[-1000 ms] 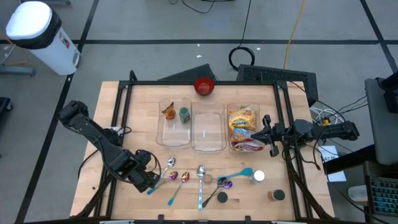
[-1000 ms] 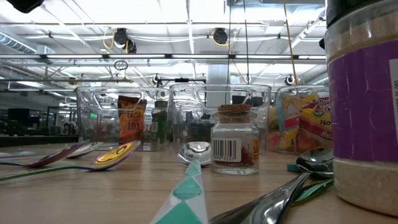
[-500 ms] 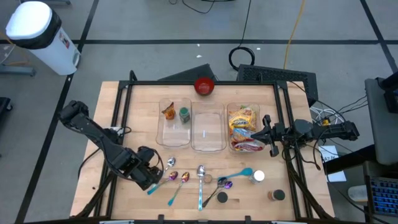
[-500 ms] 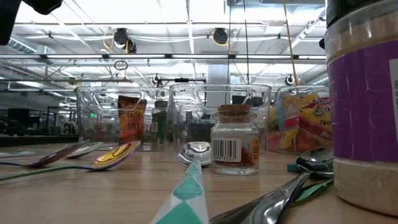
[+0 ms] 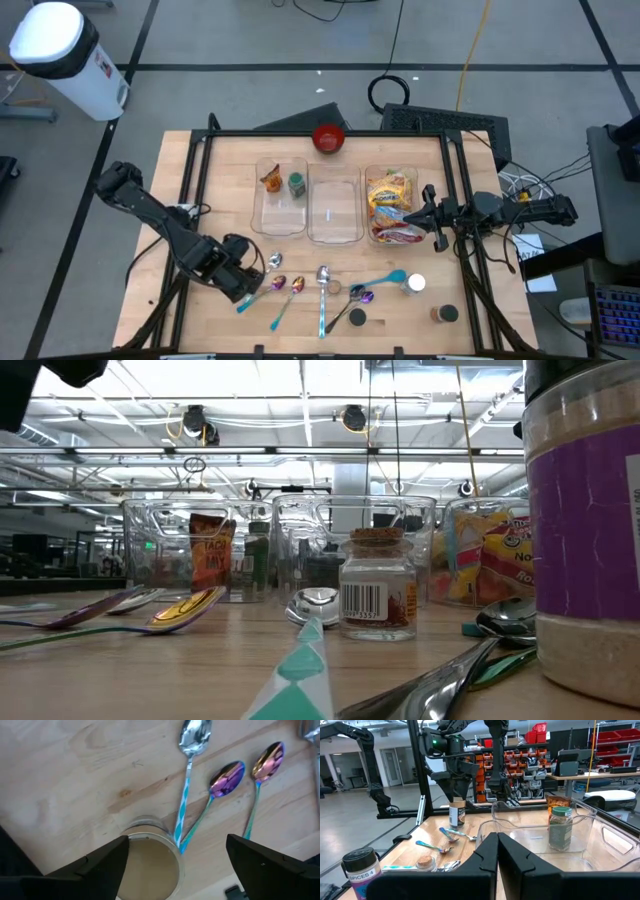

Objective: Pick & Place Food Item
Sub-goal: Put the gold seasoning bottle into the left transparent bin

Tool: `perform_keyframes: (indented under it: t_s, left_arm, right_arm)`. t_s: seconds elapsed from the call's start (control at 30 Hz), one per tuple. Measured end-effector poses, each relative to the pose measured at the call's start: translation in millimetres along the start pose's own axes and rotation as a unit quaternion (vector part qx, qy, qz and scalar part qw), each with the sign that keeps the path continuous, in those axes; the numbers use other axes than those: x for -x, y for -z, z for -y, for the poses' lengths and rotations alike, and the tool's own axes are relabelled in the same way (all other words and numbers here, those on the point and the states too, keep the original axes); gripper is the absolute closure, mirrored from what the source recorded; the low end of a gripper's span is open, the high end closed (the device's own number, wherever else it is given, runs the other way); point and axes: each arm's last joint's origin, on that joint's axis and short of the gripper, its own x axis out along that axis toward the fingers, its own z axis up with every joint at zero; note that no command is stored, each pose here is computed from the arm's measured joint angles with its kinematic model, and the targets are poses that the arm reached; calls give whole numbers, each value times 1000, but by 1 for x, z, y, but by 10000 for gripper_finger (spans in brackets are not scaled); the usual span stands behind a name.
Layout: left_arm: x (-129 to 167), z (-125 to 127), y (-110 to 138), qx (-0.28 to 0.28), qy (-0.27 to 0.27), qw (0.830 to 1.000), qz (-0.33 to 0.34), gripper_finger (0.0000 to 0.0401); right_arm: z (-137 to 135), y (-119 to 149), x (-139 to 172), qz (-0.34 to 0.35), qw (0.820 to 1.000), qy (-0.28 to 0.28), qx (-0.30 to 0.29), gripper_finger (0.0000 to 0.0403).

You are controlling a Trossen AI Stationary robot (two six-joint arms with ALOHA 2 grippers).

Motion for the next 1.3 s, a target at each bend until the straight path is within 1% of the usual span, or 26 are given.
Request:
perform_keyframes:
  t_s: [0.13, 0.43, 0.77, 0.97, 1.17, 1.23, 1.3]
  left_arm:
    - [0, 4, -5, -12, 10, 1000, -15, 44]
    - [1, 19, -7, -96, 90, 991, -32, 25]
    - [1, 17, -7, -103, 76, 991, -34, 29]
    - [4, 14, -9, -104, 77, 992, -15, 25]
    - [15, 10, -13, -110, 100, 989, 19, 31]
    - [17, 8, -13, -109, 99, 989, 22, 29]
    - [17, 5, -13, -106, 85, 990, 21, 26]
  right_arm:
    - [0, 0, 0, 0, 1000, 0, 0, 403]
    - [0, 0, 0, 0, 1000, 0, 0, 403]
    - [0, 0, 0, 0, 1000, 0, 0, 403]
    - [0, 0, 0, 0, 1000, 0, 0, 403]
    - [0, 0, 0, 0, 1000, 0, 0, 403]
    - [0, 0, 0, 0, 1000, 0, 0, 403]
    - [0, 0, 0, 0, 1000, 0, 0, 403]
